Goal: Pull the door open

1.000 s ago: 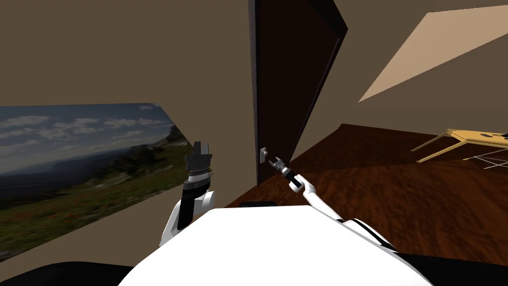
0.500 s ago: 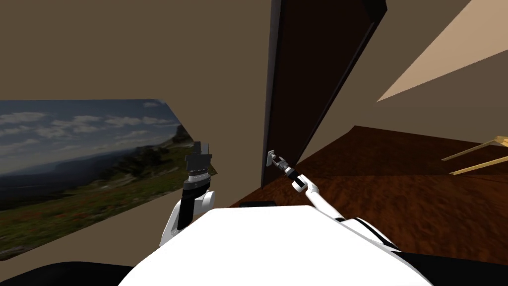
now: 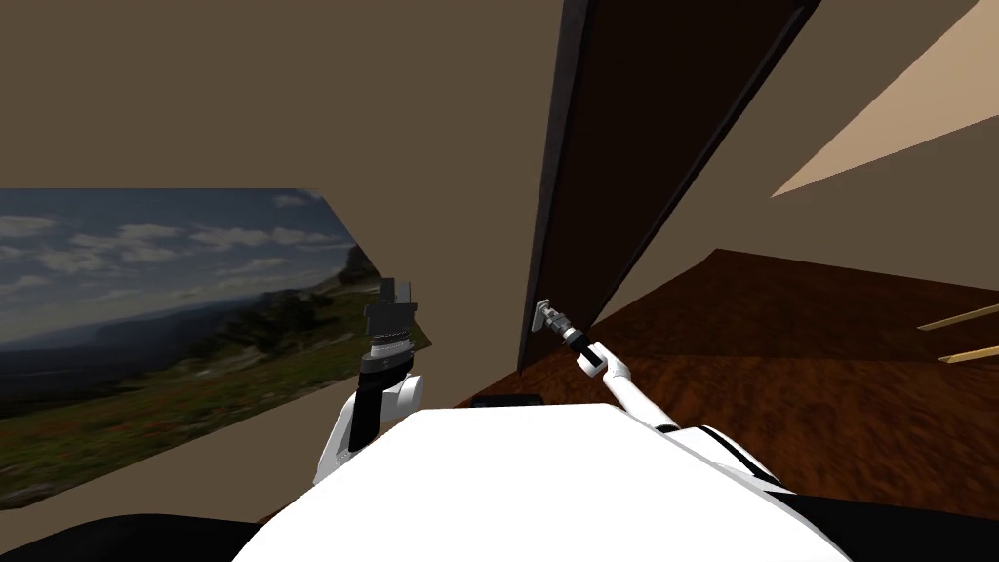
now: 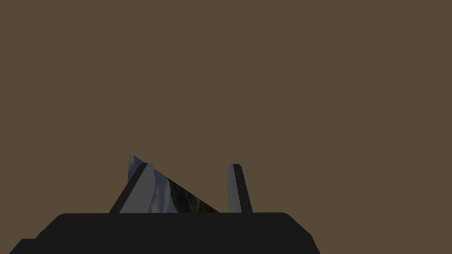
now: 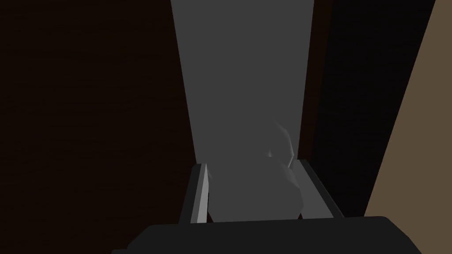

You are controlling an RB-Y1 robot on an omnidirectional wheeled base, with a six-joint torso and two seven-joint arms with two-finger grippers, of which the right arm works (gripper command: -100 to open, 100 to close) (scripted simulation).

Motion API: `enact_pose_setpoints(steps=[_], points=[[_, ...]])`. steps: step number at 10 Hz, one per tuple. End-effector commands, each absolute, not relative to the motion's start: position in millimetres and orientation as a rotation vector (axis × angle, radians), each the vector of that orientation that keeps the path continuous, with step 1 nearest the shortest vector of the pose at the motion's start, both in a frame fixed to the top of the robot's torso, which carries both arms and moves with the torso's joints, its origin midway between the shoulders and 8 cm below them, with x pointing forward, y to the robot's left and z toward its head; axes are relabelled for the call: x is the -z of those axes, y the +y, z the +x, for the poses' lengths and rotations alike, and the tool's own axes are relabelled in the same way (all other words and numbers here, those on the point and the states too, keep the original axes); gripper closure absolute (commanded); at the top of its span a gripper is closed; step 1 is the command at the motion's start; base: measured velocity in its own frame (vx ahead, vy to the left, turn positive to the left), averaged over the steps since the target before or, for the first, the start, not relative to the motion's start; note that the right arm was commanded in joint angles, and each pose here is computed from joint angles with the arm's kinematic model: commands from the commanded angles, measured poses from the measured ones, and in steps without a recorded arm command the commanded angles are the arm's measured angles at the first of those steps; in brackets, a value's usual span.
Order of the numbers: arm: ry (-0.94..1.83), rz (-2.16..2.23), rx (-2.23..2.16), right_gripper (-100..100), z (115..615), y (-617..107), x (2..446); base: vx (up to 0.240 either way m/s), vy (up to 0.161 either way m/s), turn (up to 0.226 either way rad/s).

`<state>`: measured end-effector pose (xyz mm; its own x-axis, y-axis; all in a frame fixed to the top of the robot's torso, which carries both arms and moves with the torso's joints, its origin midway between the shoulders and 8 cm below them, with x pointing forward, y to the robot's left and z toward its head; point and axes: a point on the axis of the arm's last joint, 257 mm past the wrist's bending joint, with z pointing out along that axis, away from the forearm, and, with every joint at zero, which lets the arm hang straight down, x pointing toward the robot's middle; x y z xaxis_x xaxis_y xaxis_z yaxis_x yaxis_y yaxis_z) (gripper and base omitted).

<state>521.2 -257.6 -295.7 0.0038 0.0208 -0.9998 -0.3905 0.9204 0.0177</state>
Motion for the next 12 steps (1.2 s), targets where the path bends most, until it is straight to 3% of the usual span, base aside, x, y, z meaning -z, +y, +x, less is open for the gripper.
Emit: enact_pose_setpoints(steps=[1, 4, 12], points=[[1.543, -0.299, -0.332, 100, 520, -257, 297, -0.017, -0.015, 0.018], [1.543, -0.299, -0.332, 100, 520, -257, 297, -0.006, -0.004, 0.0], [1.541, -0.027, -0.506, 100, 530, -269, 286, -0.074, -0.067, 0.111]])
